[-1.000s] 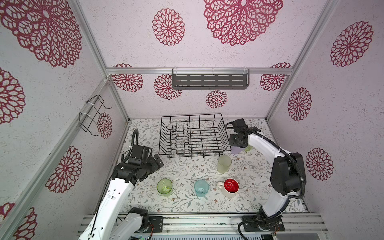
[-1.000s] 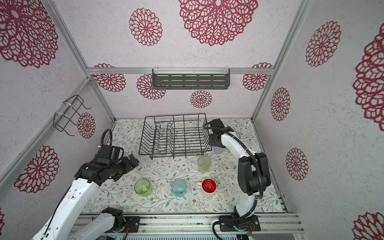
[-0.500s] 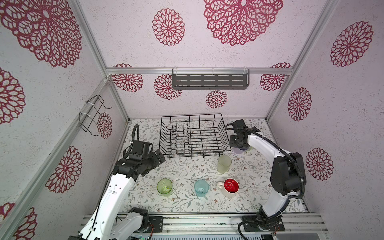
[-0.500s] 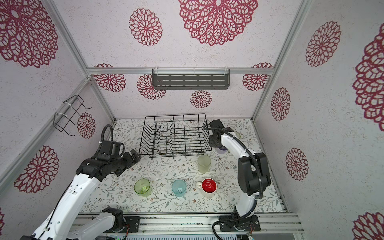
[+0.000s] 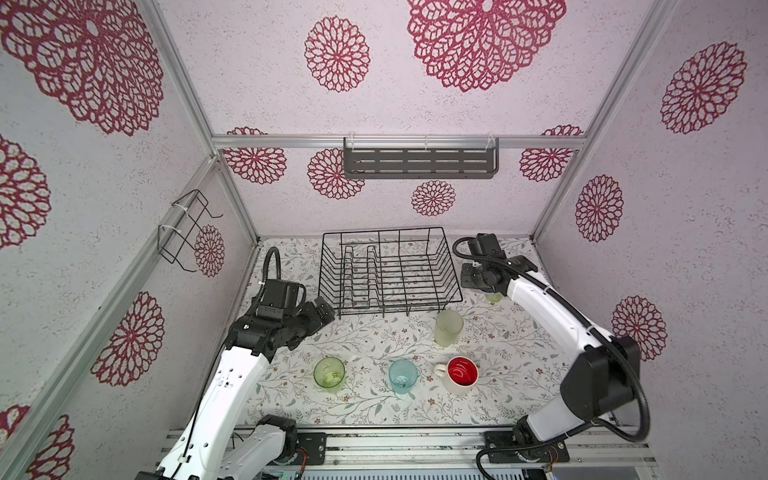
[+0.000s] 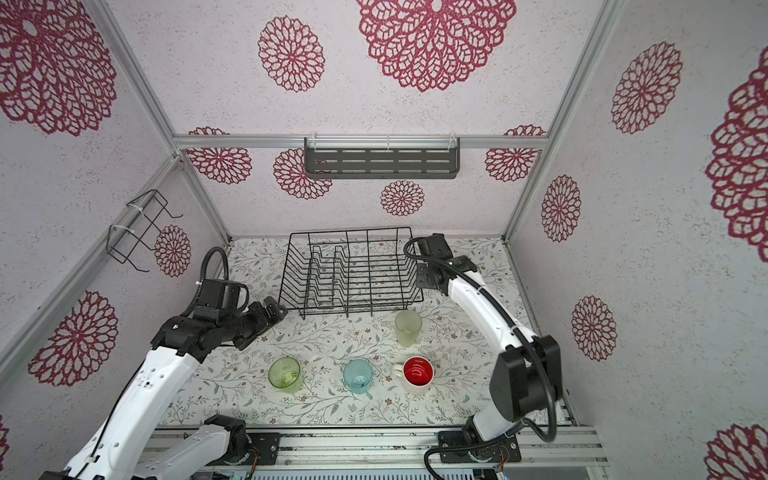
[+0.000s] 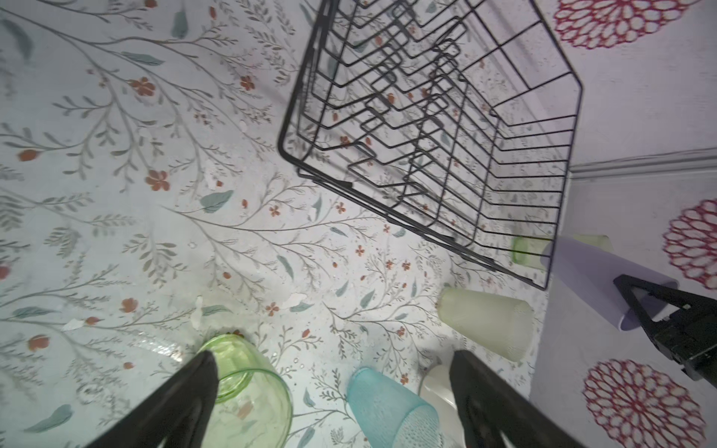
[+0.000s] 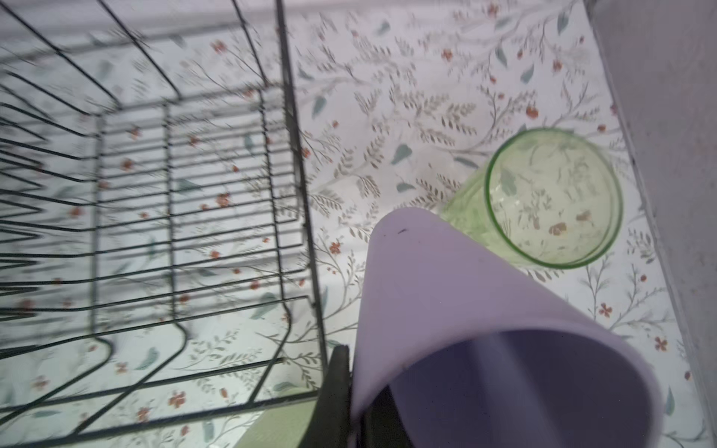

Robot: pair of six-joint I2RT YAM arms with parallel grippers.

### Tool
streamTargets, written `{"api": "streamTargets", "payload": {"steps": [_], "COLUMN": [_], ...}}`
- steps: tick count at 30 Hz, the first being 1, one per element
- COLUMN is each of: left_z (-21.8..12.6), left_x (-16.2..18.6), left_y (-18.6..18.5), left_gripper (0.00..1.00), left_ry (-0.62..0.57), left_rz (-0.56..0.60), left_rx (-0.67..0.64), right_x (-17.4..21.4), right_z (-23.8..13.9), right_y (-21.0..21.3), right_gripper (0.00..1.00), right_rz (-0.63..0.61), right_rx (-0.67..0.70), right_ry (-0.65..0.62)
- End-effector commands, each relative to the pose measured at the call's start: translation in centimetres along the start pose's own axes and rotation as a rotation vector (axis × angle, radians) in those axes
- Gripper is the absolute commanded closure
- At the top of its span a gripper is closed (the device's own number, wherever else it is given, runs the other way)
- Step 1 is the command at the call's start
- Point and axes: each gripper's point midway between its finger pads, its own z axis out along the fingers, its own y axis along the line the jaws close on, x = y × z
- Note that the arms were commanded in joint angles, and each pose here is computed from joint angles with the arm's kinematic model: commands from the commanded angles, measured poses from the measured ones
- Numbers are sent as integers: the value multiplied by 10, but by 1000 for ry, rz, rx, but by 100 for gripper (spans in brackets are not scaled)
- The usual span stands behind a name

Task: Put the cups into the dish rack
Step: 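Lift the lavender cup with the right gripper toward the left gripper, then grasp the lavender cup with the left gripper while the right gripper releases it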

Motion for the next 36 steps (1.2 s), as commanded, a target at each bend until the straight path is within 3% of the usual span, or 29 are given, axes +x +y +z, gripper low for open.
{"api": "streamTargets", "payload": {"steps": [1, 4, 9, 11, 15, 18, 25, 30, 36], "left_z": [-14, -25, -48, -61, -73, -75, -80, -85, -91], "left_x": [-7, -14, -19, -12, 17, 24, 33, 34, 40], "left_y": [-59, -92, -145, -165, -194, -202, -210, -209, -213], "left_gripper": [3, 3, 3, 2, 3, 3, 2, 2, 14], "left_ry": [-2, -14, -14, 19, 115, 133, 176, 155, 194], "left_rz": [45, 70, 136, 212, 358, 381, 396, 402, 397], "left_rx": [281, 437, 742, 858, 992, 1014, 1073, 1089, 1138], "right_x": [-30, -45, -46, -43, -19, -3, 28, 42, 51], "right_z": [-42, -74, -147, -178, -249, -270, -287, -289, -292], "right_y": [14, 33, 74, 84, 112, 127, 156, 162, 166], "right_gripper": [100, 100, 100, 100, 100, 100, 100, 100, 100], "right_rz": [2, 8, -103, -135, -209, -257, -419, -464, -505], "right_rx": [-134, -298, -679, -822, -1244, -1402, -1593, -1649, -1696], "right_ry": [-173, -326, -591, -705, -851, -831, -725, -667, -622]}}
